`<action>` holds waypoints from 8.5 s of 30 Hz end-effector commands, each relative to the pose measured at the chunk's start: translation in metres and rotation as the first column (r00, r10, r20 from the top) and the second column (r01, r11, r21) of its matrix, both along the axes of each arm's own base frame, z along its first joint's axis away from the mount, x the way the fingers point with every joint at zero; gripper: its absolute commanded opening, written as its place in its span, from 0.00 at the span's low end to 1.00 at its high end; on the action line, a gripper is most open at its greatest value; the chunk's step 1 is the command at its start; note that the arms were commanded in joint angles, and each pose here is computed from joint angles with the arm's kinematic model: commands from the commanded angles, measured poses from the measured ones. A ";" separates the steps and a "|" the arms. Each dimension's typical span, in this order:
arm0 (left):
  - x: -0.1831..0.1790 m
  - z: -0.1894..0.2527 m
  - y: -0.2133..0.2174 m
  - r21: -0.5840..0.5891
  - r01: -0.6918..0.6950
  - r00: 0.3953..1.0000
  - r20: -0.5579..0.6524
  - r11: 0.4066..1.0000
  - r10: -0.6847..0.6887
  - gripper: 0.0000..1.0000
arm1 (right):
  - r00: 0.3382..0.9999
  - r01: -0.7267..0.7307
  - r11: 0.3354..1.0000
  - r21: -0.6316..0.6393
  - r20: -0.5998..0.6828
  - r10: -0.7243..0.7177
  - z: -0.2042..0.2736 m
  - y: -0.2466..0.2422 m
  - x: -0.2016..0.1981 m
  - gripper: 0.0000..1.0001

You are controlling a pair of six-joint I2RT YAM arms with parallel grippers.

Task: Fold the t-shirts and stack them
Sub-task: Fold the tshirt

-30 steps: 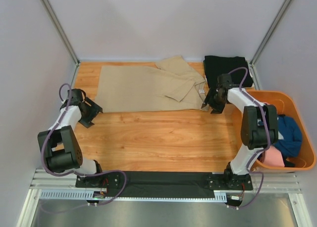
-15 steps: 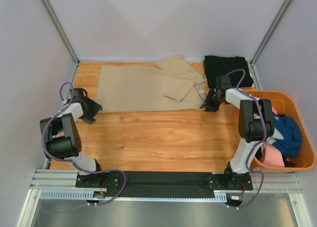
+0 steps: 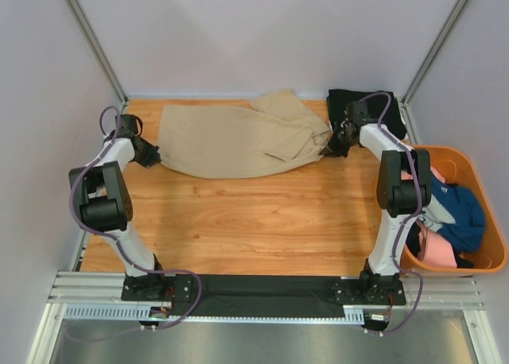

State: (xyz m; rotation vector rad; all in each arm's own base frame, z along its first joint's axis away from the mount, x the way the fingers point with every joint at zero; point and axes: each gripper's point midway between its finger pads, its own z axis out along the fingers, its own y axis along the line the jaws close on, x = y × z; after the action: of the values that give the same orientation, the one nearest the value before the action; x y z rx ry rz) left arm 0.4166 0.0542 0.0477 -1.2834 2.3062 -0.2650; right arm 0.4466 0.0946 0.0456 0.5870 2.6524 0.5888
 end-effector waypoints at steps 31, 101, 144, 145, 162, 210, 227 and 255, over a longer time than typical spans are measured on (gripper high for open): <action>-0.209 0.054 -0.006 -0.048 -0.170 0.985 -0.025 0.984 0.169 0.92 | 0.982 0.188 0.981 0.047 -0.029 -0.187 0.010 -0.017 -0.208 0.78; 0.032 0.096 0.026 0.346 0.388 0.921 -0.116 0.854 -0.371 0.81 | 0.925 -0.127 0.952 0.279 0.380 0.012 -0.027 0.109 0.213 0.00; 0.124 -0.011 -0.004 0.259 0.550 0.835 -0.172 0.794 -0.522 0.00 | 0.853 -0.295 0.882 0.368 0.518 0.070 0.050 0.128 0.208 0.00; 0.121 -0.007 -0.004 0.256 0.544 0.839 -0.169 0.799 -0.517 0.00 | 0.847 -0.300 0.883 0.362 0.526 0.072 0.056 0.125 0.208 0.00; 0.029 0.069 -0.008 0.283 0.438 0.898 -0.101 0.853 -0.427 0.00 | 0.844 -0.330 0.918 0.219 0.504 0.183 0.136 0.105 0.065 0.00; -0.122 0.075 0.032 0.364 0.250 0.966 -0.150 0.897 -0.209 0.89 | 0.908 0.063 0.994 0.091 0.407 -0.095 0.078 0.014 -0.151 0.71; -0.107 0.013 -0.078 0.216 0.526 0.831 -0.334 0.822 -0.444 0.77 | 0.998 -0.062 0.993 -0.096 0.019 0.064 -0.010 0.077 -0.137 0.70; -0.245 -0.040 -0.243 -0.272 0.726 0.576 -0.260 0.631 -0.775 0.65 | 0.954 -0.300 0.942 -0.149 -0.041 0.298 -0.054 0.168 0.075 0.65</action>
State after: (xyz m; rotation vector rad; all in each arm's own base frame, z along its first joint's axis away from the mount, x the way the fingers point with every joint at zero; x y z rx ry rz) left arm 0.2140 -0.1460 0.0179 -0.3505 3.0020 -0.3653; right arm 0.5416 0.2597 0.0355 0.1951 2.6582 0.4519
